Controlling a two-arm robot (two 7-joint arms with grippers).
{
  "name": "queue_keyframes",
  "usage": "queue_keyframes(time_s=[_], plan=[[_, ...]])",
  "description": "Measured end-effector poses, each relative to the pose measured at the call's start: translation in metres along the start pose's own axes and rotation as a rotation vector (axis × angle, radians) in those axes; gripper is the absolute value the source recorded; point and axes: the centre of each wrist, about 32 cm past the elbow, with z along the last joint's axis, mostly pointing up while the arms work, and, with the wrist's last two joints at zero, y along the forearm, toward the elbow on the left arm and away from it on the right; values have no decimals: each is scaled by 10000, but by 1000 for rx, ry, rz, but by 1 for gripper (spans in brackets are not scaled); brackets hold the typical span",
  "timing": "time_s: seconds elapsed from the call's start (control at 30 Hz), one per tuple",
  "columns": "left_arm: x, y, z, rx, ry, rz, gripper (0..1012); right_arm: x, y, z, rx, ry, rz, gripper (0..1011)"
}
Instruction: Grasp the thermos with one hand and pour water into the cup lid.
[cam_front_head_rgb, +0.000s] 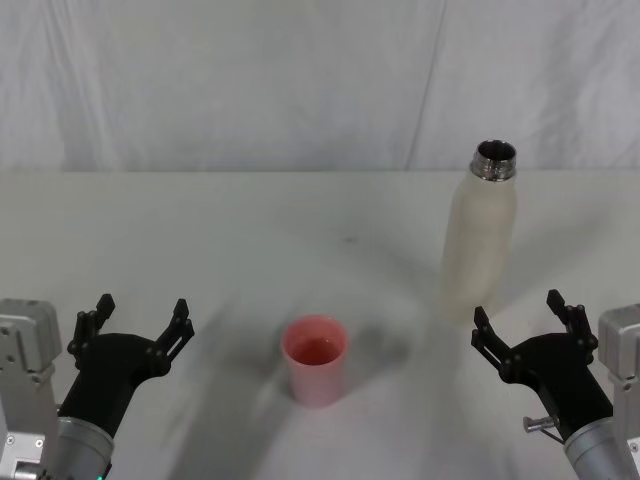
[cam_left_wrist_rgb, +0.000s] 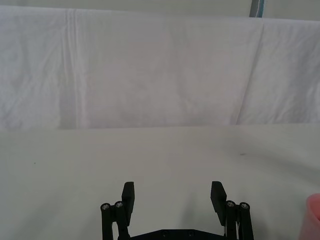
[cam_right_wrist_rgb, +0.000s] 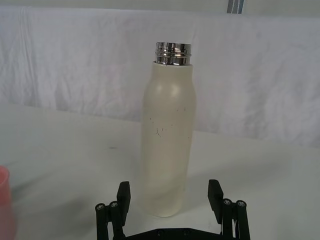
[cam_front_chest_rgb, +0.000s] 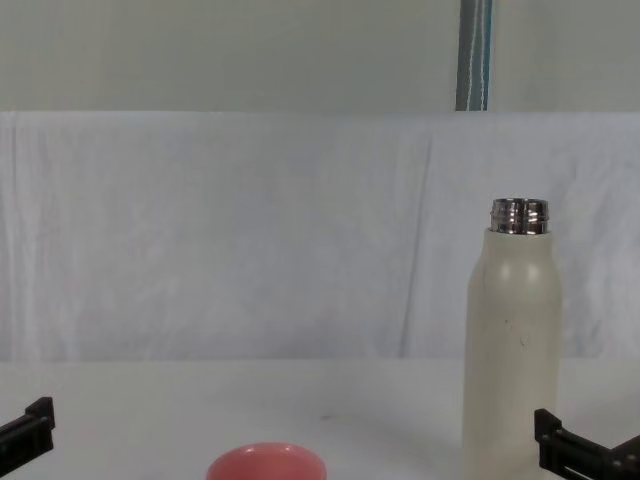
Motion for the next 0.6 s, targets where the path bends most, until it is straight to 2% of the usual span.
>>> queue_keyframes(time_s=[0.6], plan=[[0, 0, 0, 0, 0, 0, 1001, 0, 0, 0, 0, 0, 0, 1000]])
